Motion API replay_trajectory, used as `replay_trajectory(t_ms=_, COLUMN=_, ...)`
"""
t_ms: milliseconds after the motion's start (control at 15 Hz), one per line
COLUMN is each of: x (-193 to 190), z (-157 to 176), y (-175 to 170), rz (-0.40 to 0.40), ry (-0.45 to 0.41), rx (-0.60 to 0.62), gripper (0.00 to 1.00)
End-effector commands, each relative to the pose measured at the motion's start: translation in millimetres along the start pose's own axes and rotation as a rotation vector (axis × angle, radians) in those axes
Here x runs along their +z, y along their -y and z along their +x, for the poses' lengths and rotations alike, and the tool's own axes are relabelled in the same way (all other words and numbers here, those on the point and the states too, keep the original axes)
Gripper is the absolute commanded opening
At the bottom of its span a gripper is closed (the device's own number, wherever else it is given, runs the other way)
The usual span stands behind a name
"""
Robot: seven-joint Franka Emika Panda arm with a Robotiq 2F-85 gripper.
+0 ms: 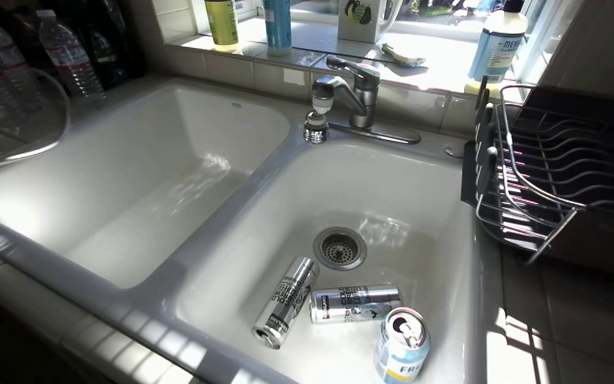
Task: Press the pump of the bottle with a green label
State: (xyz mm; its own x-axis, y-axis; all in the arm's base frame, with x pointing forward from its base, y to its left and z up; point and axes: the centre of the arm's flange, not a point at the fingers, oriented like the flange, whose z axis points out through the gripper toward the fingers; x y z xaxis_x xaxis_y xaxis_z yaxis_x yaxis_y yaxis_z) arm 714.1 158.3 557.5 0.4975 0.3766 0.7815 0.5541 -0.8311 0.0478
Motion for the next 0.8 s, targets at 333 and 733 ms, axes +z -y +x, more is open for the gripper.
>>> replay_trajectory(t_ms=333, x=-2.4, z=1.4, y=-0.4, rz=0.003, ry=0.018, rx=-0.011, gripper=1.0)
replay_trajectory(t_ms=733, x=-16.3, z=1.2, y=-1.5, rz=-0.015, ry=0.032, rx=-0.026, gripper=1.0)
